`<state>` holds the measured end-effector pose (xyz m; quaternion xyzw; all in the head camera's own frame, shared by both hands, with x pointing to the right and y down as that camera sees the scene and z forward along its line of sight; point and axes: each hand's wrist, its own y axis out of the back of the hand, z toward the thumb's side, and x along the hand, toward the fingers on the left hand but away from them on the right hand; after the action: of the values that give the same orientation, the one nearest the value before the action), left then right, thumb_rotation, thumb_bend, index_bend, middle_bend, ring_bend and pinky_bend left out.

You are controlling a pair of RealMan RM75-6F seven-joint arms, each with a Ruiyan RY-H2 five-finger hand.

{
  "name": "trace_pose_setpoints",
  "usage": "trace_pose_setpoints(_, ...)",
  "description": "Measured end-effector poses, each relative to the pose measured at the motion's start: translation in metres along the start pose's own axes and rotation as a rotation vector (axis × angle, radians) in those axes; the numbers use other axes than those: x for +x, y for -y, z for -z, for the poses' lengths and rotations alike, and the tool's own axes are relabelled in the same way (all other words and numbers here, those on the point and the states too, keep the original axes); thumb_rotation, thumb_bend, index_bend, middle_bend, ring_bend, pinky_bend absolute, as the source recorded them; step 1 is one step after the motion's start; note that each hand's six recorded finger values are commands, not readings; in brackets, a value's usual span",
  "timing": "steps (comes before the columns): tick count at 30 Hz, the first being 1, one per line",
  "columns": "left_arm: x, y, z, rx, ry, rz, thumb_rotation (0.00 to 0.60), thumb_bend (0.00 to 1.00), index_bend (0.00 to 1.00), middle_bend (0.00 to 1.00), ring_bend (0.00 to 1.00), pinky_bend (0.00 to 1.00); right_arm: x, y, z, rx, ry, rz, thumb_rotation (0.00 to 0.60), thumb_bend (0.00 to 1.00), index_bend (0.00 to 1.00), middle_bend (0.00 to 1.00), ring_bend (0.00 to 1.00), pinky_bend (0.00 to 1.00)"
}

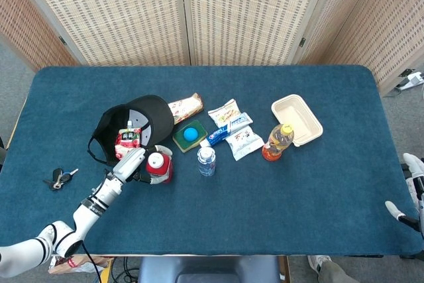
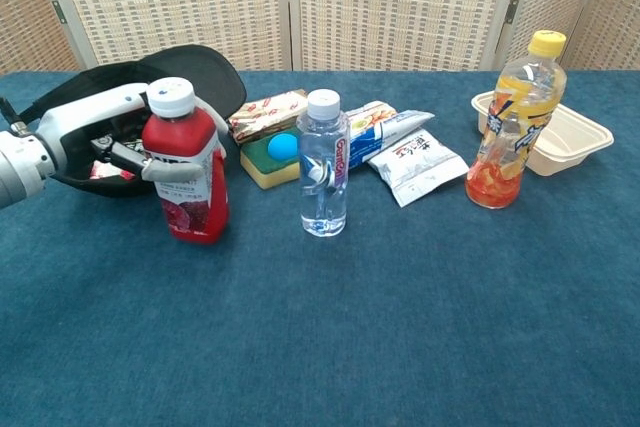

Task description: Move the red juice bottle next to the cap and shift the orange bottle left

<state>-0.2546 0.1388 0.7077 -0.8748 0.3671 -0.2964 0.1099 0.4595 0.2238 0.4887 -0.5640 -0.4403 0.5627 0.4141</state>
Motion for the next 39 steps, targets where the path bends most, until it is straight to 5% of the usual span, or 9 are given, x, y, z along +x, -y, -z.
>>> trace_pose_setpoints(15, 0.007, 0.003, 0.004, 0.027, -0.027, -0.001, 0.6, 0.22, 0.47, 0.45, 0.45, 0.78, 0.003, -0.002, 0.004, -0.004, 0.008, 0.005, 0.6, 0.08, 0.09, 0.18, 0.1, 0.15)
trace_pose_setpoints(25, 0.007, 0.002, 0.001, 0.026, -0.041, -0.001, 0.6, 0.2, 0.01, 0.01, 0.07, 0.37, 0.002, -0.002, 0.007, -0.009, 0.01, 0.003, 0.6, 0.08, 0.1, 0.18, 0.1, 0.15)
trace_pose_setpoints(32, -0.002, 0.0, -0.01, 0.018, -0.009, -0.03, 0.6, 0.2, 0.0, 0.0, 0.0, 0.18, 0.001, 0.0, 0.009, -0.012, 0.013, -0.002, 0.6, 0.08, 0.1, 0.18, 0.1, 0.15)
trace_pose_setpoints(39, -0.01, -0.001, -0.011, 0.037, -0.029, -0.038, 0.6, 0.2, 0.0, 0.0, 0.0, 0.1, -0.002, 0.0, 0.007, -0.016, 0.002, 0.0, 0.6, 0.08, 0.1, 0.18, 0.1, 0.15)
